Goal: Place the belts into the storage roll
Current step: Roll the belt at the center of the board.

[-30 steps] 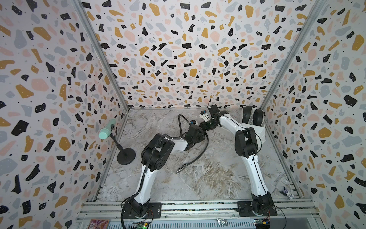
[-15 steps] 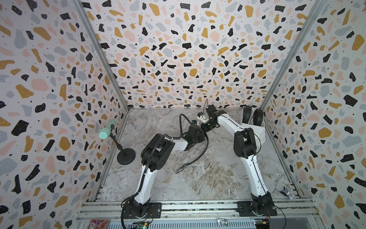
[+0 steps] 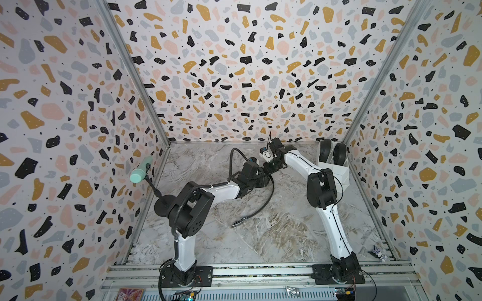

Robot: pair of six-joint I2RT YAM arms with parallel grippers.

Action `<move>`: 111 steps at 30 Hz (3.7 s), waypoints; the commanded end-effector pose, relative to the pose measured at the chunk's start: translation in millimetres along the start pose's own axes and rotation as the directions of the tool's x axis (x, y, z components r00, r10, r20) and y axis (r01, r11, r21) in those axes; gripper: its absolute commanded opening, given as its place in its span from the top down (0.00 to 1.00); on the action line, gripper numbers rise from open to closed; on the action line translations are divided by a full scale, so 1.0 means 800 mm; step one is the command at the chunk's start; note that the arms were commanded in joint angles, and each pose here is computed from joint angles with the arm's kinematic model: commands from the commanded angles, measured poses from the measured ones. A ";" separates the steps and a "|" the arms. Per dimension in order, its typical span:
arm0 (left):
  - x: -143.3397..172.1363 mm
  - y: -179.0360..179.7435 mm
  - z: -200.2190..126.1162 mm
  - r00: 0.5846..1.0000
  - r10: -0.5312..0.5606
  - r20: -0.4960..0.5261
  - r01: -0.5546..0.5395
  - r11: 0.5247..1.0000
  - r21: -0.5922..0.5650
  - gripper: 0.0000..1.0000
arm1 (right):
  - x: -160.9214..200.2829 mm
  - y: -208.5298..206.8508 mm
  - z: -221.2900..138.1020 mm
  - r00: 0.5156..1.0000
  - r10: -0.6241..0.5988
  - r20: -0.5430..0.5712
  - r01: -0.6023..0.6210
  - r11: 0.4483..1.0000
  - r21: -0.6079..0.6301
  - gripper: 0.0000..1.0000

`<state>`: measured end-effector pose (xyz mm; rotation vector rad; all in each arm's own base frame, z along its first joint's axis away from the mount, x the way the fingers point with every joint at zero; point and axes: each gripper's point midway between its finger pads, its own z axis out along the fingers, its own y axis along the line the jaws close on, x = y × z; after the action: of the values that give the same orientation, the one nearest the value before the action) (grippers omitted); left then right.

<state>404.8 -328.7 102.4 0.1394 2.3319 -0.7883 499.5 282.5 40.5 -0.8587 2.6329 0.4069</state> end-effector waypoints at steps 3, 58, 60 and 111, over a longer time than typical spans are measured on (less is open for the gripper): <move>0.052 0.008 -0.039 0.983 0.114 -0.145 -0.115 0.993 -0.002 0.40 | 0.041 -0.003 -0.012 0.992 0.043 -0.116 -0.036 0.997 0.063 0.96; 0.072 0.092 -0.032 0.921 0.290 -0.260 -0.370 0.860 -0.352 0.01 | 0.211 0.099 -0.038 0.956 0.026 -0.291 0.002 0.995 0.095 1.00; 0.085 0.080 -0.040 0.960 0.204 -0.192 -0.252 0.928 -0.273 0.03 | 0.212 0.099 -0.038 0.956 0.029 -0.291 -0.001 0.995 0.096 1.00; 0.094 0.046 0.006 0.741 0.584 -0.331 -0.660 0.726 -0.195 1.00 | 0.169 0.101 -0.143 0.987 0.142 -0.079 -0.153 0.976 -0.158 0.46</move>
<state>367.9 -315.6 27.5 0.7352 2.4049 -0.1921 322.8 238.3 53.7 -0.7503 2.8522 0.4904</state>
